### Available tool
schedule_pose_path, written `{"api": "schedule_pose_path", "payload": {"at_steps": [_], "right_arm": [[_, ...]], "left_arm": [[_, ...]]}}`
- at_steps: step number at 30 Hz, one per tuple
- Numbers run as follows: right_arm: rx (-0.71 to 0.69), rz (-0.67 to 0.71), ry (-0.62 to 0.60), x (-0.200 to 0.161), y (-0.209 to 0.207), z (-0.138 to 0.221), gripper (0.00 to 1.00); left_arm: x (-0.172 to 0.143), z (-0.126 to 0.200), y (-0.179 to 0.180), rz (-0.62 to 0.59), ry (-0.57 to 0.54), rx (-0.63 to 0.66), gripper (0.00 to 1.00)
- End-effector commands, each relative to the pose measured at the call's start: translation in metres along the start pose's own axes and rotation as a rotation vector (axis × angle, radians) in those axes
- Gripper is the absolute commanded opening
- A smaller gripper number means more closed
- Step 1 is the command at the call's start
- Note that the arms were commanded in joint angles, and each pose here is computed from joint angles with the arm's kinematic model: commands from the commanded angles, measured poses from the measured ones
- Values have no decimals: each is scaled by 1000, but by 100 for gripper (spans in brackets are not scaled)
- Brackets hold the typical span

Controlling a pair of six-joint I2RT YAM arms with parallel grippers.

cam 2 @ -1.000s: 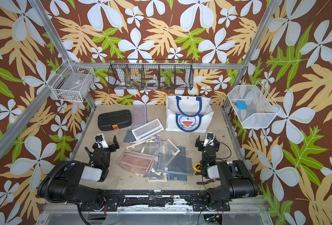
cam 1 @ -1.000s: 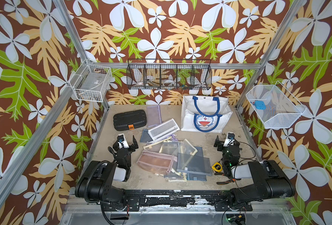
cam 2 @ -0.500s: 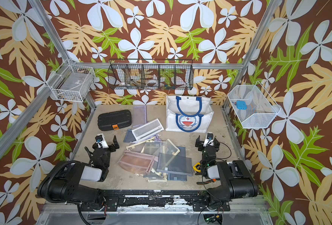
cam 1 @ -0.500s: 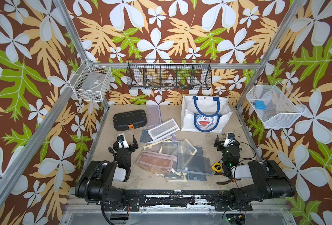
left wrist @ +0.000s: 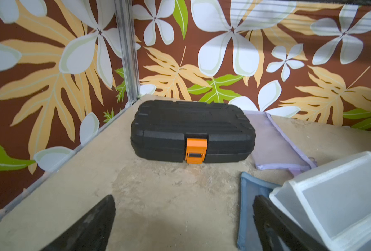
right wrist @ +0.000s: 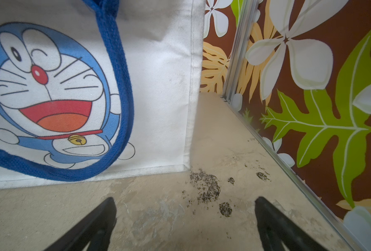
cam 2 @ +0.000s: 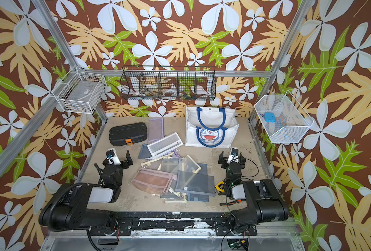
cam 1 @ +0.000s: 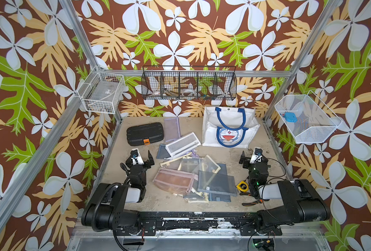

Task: Put the pencil pouch into the canvas bag
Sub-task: Pick up the pencil case from the pencil case.

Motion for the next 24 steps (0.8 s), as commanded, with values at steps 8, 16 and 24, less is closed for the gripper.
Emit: {"api": "schedule_pose_path", "payload": {"at_steps": [8,16,24], "right_arm": [[-11,-213,21,103,-2,36,100],[390,-117,278,106,65,70,100],[647,-75,415,63,125,130,100]], "left_arm": [[71,1,-10,340,206,-9,100],[88,77,-46,554,559,-416,100],[67,142,-40,695,759,-445,100]]}}
Point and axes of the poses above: each gripper's point midway between its finger pads, its own z axis back along the fingers, its own y axis along the line the jaws close on, x = y × z, the point moved 6 cm from there along z, back along the fingers, and after that the axes turned 5 degrees about -z, right-handed, at the moved point
